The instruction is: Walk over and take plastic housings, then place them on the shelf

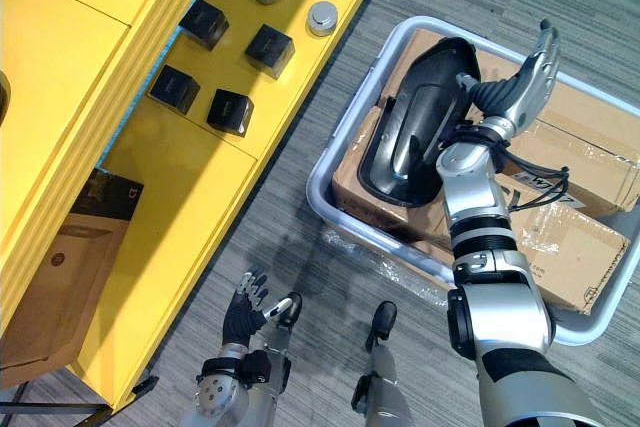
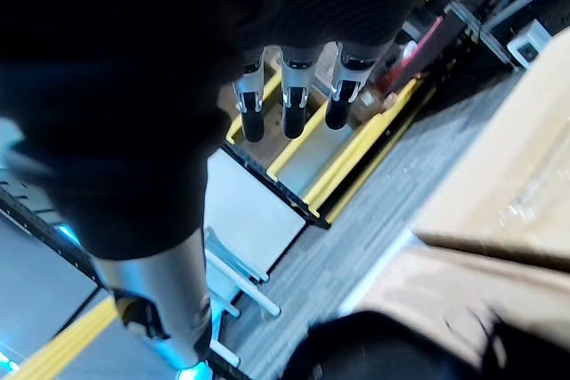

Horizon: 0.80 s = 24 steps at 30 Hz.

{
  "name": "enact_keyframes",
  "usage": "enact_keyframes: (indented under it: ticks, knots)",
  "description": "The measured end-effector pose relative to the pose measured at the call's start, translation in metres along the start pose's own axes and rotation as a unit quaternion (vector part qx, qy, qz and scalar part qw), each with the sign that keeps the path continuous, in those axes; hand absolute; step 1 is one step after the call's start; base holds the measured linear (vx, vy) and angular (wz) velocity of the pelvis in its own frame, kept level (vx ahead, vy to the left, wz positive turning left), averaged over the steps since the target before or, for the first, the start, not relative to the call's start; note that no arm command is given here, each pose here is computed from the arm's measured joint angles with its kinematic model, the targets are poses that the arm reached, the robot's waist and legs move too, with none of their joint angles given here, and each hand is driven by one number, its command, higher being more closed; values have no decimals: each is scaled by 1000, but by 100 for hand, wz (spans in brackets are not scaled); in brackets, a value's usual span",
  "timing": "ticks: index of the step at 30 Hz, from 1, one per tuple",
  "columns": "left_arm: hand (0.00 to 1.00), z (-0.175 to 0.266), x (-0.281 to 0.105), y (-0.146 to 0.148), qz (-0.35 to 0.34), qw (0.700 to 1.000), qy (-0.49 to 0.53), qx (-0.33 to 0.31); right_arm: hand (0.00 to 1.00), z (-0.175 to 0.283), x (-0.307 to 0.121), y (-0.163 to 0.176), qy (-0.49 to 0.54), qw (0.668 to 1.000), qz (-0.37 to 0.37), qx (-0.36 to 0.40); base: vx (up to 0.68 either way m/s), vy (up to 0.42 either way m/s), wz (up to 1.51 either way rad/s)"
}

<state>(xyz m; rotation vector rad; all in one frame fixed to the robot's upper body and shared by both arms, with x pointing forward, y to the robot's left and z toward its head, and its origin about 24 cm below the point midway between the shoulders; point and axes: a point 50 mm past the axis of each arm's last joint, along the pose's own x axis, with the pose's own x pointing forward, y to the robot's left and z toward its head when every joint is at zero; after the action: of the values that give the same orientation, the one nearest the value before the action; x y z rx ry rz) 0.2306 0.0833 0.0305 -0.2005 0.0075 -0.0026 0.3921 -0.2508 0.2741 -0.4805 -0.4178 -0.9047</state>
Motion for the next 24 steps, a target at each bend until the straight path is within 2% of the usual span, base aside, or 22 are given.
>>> enact_keyframes:
  ticks: [4, 10, 11, 17, 24]
  knots:
    - [0, 0, 0, 1, 5, 1000, 0, 0, 0, -31, -11, 11, 52, 997, 41, -40, 17, -36, 5]
    - [0, -4, 0, 2, 10, 1000, 9, 4, 0, -55, -17, 10, 102, 992, 47, -63, 9, -37, 0]
    - [0, -4, 0, 2, 12, 1000, 10, 4, 100, -59, -18, 10, 111, 990, 48, -67, 19, -33, -2]
    - [0, -4, 0, 2, 12, 1000, 10, 4, 100, -67, -17, 7, 127, 987, 59, -80, 12, -16, -1]
    - [0, -4, 0, -1, -12, 1000, 9, 3, 100, -75, 13, -25, 168, 980, 58, -87, 28, -25, 8]
